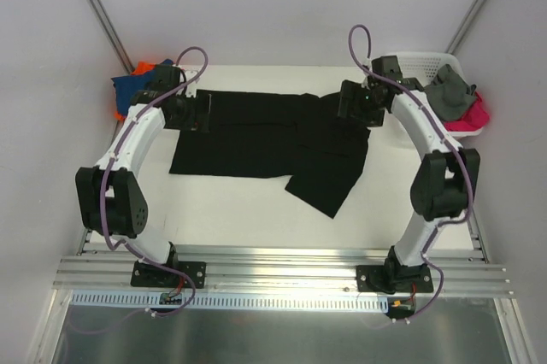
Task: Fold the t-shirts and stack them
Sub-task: Fold the tshirt
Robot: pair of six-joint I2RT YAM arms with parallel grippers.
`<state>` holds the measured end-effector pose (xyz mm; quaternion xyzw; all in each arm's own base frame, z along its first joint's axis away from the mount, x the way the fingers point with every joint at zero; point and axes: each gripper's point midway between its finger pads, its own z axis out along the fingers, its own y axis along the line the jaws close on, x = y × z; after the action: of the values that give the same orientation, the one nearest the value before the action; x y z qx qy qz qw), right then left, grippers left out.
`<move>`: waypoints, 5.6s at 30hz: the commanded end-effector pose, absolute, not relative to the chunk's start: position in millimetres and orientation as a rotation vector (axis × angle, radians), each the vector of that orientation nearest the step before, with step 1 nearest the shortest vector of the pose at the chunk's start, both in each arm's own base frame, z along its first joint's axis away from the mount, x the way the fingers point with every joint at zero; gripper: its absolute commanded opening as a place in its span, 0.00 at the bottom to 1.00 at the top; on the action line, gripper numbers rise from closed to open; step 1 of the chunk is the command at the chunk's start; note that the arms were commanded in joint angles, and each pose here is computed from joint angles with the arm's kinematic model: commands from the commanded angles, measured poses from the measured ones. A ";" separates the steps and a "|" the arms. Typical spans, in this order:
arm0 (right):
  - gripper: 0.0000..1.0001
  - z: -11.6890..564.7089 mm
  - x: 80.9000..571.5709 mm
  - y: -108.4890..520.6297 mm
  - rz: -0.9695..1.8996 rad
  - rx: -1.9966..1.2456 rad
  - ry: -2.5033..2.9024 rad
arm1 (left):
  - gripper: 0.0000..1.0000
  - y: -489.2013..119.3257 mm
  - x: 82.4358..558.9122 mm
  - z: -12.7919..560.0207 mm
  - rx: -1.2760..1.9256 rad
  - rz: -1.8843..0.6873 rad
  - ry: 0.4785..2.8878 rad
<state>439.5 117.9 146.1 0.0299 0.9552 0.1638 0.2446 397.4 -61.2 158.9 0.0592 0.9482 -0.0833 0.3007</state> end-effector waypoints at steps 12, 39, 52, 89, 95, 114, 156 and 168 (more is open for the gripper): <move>0.65 69.9 194.6 160.4 0.734 0.111 3.082 | 0.84 -24.8 310.2 95.0 0.040 -0.142 2.820; 0.36 24.3 199.5 173.3 0.659 0.101 3.235 | 0.81 39.1 332.4 68.6 -0.398 -0.283 2.857; 0.02 39.6 199.7 167.2 0.631 0.046 3.178 | 0.81 33.8 330.9 63.7 -0.461 -0.367 2.883; 0.03 50.5 225.6 170.5 0.622 -0.002 3.086 | 0.47 34.5 320.4 29.7 -0.710 -0.554 2.949; 0.01 53.6 225.3 168.0 0.611 -0.016 3.074 | 0.00 32.8 322.8 31.0 -0.714 -0.575 2.941; 0.00 90.8 250.5 133.3 0.582 0.039 2.877 | 0.00 24.3 331.0 83.2 -0.618 -0.613 2.798; 0.01 166.3 496.2 125.1 0.432 -0.081 2.444 | 0.00 21.9 503.0 131.6 -0.187 -0.421 2.574; 0.01 142.8 537.6 162.5 0.403 -0.176 2.428 | 0.00 21.1 533.5 121.6 -0.145 -0.348 2.542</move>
<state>524.8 157.8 127.9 -0.0495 0.9380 0.1630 0.3018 518.5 21.3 112.1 -0.0749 0.9528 -0.1487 0.2540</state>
